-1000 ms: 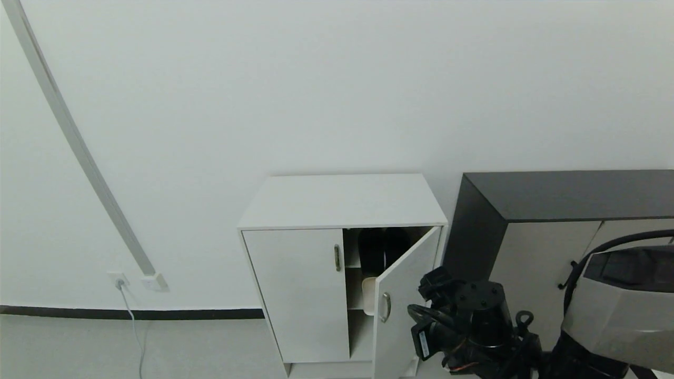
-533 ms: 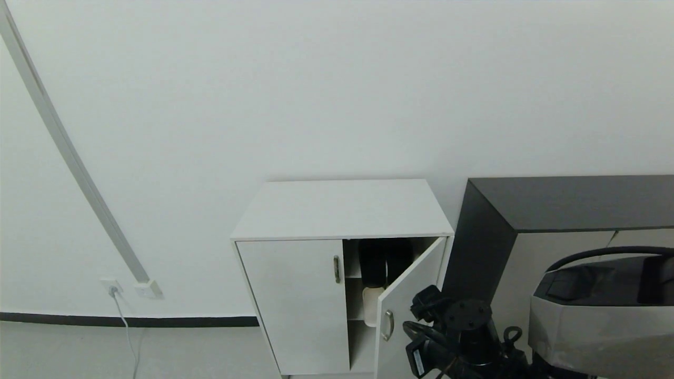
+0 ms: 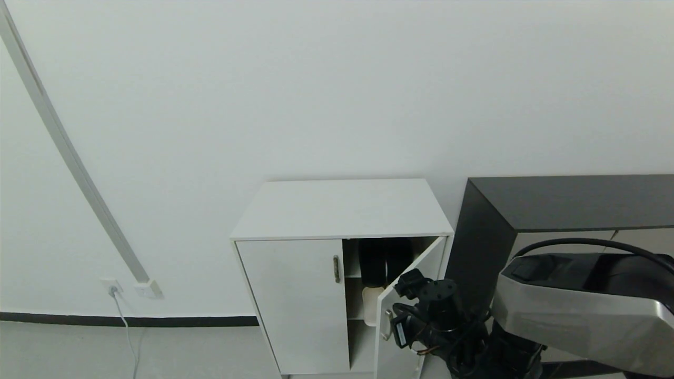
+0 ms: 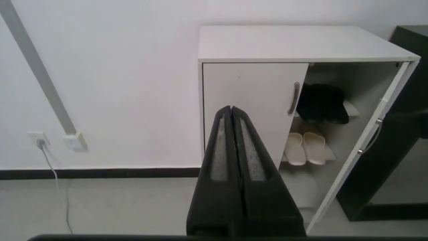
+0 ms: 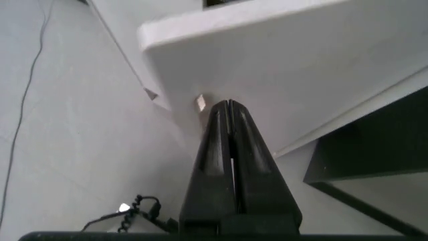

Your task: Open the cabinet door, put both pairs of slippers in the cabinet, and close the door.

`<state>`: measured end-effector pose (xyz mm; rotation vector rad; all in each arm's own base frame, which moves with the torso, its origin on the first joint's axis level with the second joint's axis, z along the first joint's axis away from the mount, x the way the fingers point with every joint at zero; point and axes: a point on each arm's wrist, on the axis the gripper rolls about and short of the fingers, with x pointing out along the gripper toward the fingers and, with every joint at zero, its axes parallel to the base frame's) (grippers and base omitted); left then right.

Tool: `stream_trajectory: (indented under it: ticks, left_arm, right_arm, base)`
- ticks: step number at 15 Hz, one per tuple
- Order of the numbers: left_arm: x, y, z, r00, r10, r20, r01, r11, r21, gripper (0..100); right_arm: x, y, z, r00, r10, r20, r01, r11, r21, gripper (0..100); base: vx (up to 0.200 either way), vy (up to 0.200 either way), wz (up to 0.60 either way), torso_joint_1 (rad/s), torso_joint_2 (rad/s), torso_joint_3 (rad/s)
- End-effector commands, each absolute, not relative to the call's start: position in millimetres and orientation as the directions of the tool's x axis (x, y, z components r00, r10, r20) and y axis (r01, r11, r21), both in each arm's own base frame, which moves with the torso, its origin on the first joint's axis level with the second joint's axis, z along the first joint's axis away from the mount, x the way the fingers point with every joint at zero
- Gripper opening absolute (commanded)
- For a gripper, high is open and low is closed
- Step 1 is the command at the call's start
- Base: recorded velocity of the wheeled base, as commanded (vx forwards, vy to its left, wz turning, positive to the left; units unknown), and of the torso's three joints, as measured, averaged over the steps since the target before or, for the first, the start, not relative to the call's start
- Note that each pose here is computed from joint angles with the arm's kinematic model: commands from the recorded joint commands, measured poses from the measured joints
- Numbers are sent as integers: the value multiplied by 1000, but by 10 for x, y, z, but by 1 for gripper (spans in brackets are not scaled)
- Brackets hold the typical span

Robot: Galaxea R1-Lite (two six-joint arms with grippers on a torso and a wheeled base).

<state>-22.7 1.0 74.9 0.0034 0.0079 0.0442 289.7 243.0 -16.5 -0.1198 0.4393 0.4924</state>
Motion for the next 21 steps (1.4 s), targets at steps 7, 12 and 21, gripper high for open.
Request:
stream_trajectory:
  ticks: [7, 12, 21]
  left_arm:
    - [-227, 10, 749, 999, 44, -8, -44, 999, 3, 0]
    - [-227, 10, 749, 999, 44, -8, -44, 999, 5, 0]
    - [-227, 10, 749, 999, 44, -8, -44, 999, 5, 0]
  right_arm:
    - [3448, 2611, -22, 810, 387, -440, -430, 903, 3, 0]
    - [3687, 2691, -81, 821, 377, -428, -414, 910, 7, 0]
    - [4026, 2729, -175, 849, 358, -388, -383, 924, 15, 0]
  base:
    - [0, 0, 0, 0, 0, 0]
    - [0, 0, 0, 0, 0, 0]
    - [0, 0, 0, 0, 0, 0]
